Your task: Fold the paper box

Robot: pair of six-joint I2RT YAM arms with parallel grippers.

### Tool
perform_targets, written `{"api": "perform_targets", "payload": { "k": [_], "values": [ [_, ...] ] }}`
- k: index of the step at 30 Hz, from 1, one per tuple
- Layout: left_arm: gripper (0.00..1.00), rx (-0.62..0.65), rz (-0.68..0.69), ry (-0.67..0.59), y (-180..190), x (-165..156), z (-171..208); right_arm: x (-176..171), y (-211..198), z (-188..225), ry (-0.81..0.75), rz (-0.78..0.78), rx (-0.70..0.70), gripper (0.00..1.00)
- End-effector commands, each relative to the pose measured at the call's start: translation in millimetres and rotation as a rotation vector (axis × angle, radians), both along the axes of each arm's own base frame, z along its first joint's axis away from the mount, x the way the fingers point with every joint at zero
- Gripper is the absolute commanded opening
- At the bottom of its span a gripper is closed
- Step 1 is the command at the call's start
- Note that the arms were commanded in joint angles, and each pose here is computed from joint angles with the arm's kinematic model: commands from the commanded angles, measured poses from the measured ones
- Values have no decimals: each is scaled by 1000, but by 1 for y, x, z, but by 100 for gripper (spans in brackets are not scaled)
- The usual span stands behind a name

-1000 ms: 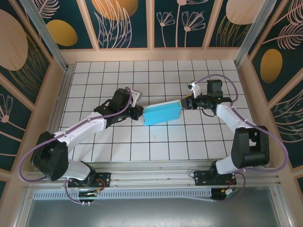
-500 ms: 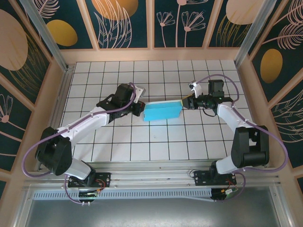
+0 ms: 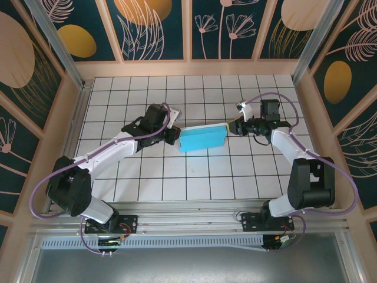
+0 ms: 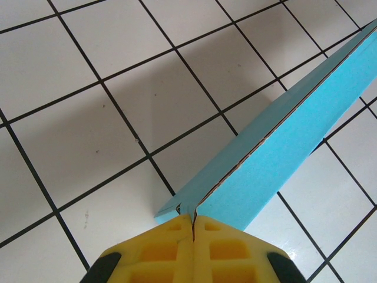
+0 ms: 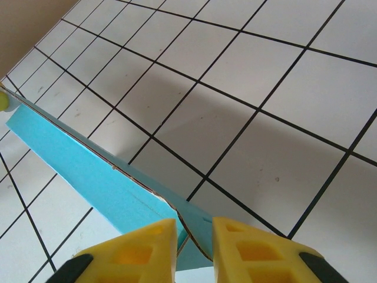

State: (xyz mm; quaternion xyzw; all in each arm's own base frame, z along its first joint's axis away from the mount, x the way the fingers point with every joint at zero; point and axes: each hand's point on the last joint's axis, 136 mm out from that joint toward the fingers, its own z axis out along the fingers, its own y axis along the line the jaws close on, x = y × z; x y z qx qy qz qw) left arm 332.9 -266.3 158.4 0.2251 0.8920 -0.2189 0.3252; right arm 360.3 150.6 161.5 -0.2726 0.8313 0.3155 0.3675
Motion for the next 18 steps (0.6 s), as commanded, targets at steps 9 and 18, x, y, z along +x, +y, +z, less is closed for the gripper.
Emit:
{"api": "perform_targets", "payload": {
  "k": [9, 18],
  "values": [
    [0, 3, -5, -14, -4, 5, 7, 4, -3, -2, 8, -17, 5, 18],
    [0, 3, -5, -14, -4, 6, 7, 7, -3, -2, 30, -23, 17, 16]
  ]
}}
